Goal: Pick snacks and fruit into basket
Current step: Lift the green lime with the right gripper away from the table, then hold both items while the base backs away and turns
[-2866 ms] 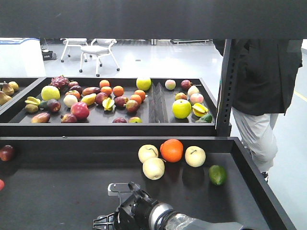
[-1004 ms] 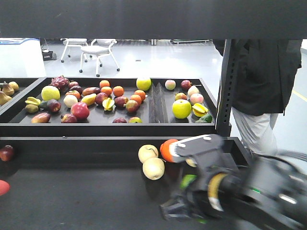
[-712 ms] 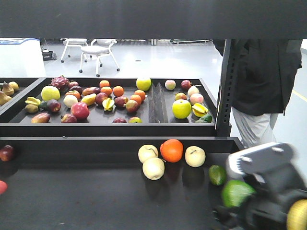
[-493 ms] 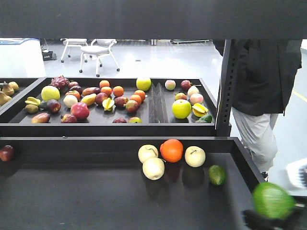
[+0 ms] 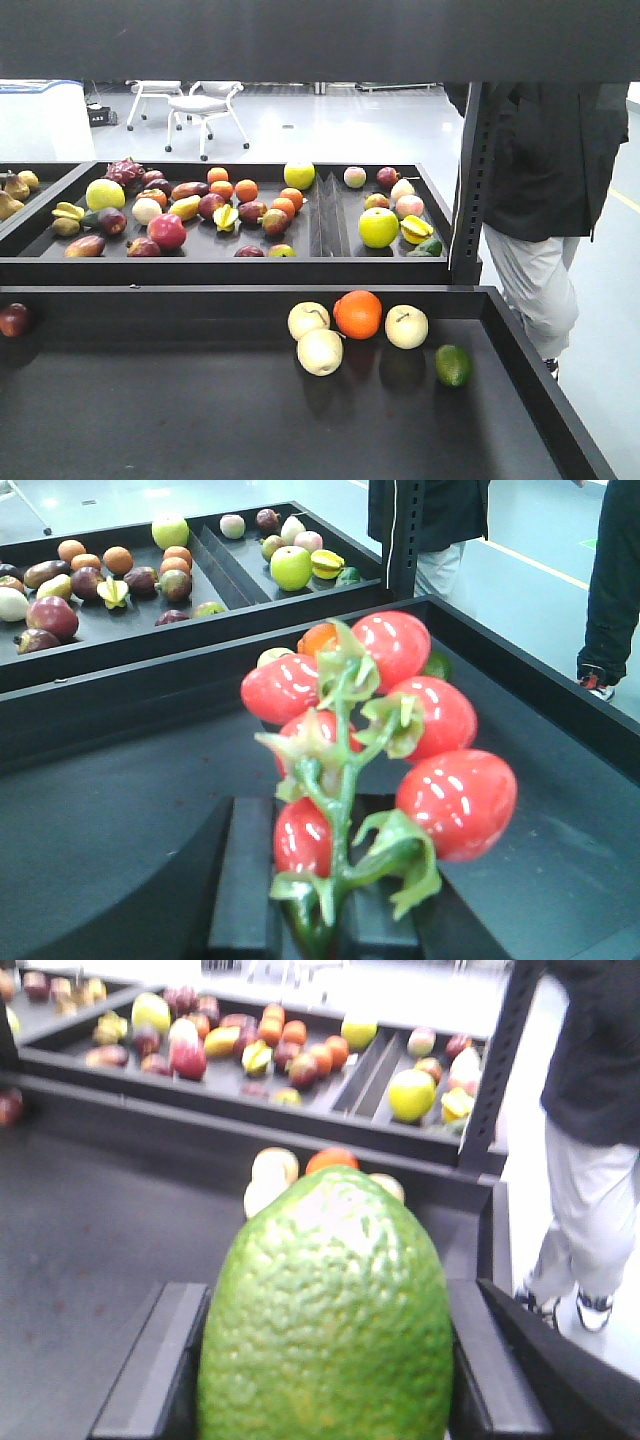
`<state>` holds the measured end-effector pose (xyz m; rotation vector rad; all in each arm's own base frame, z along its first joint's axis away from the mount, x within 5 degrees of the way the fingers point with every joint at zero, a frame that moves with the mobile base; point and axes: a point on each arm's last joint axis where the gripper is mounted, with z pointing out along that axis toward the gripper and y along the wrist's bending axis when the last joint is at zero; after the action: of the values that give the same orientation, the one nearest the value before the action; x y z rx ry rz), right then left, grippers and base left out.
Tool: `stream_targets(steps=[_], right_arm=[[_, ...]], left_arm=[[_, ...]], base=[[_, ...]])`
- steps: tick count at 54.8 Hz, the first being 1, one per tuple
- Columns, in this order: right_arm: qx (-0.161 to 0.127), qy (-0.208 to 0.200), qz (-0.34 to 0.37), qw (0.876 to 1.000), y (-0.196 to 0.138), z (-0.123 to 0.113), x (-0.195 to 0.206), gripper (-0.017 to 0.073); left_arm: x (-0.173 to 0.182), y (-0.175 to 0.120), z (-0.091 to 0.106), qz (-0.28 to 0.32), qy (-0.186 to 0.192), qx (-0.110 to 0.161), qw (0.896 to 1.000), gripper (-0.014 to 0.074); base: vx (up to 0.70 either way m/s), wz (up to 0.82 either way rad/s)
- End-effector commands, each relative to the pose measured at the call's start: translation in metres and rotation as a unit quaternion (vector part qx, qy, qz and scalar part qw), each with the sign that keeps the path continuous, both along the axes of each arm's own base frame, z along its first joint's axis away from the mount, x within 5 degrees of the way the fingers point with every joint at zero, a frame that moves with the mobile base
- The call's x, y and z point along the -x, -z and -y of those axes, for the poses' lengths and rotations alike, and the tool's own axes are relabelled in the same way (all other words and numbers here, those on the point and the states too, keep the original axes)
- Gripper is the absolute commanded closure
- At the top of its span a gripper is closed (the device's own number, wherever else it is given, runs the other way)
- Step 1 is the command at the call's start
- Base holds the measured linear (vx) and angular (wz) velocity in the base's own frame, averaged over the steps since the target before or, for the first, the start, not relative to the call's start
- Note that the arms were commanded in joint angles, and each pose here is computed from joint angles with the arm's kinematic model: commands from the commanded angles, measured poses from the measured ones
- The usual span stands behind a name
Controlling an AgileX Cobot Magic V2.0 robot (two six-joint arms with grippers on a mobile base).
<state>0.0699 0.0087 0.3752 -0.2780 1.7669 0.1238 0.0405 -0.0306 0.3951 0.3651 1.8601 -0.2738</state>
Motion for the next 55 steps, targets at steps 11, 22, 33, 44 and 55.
stream_targets(steps=[11, 22, 33, 44, 55], right_arm=[[-0.02, -0.002, 0.079, 0.997, -0.018, 0.015, 0.02, 0.0565], [-0.019, 0.0, 0.079, 0.997, -0.018, 0.016, 0.021, 0.0564], [-0.018, 0.001, 0.077, 0.997, -0.017, 0.017, 0.021, 0.0564], [-0.018, 0.001, 0.077, 0.997, -0.017, 0.017, 0.021, 0.0564], [-0.018, 0.002, 0.077, 0.997, -0.017, 0.017, 0.021, 0.0564]], left_arm=[[-0.003, -0.013, 0.0, 0.036, -0.007, 0.025, 0.999, 0.0601], [-0.003, -0.013, 0.0, 0.036, -0.007, 0.025, 0.999, 0.0601], [-0.003, -0.013, 0.0, 0.036, -0.007, 0.025, 0.999, 0.0601], [-0.003, -0.013, 0.0, 0.036, -0.007, 0.025, 0.999, 0.0601], [-0.003, -0.013, 0.0, 0.036, -0.007, 0.025, 0.999, 0.0601]], base=[[0.0, 0.0], [0.0, 0.0], [0.0, 0.0], [0.0, 0.0], [0.0, 0.0]])
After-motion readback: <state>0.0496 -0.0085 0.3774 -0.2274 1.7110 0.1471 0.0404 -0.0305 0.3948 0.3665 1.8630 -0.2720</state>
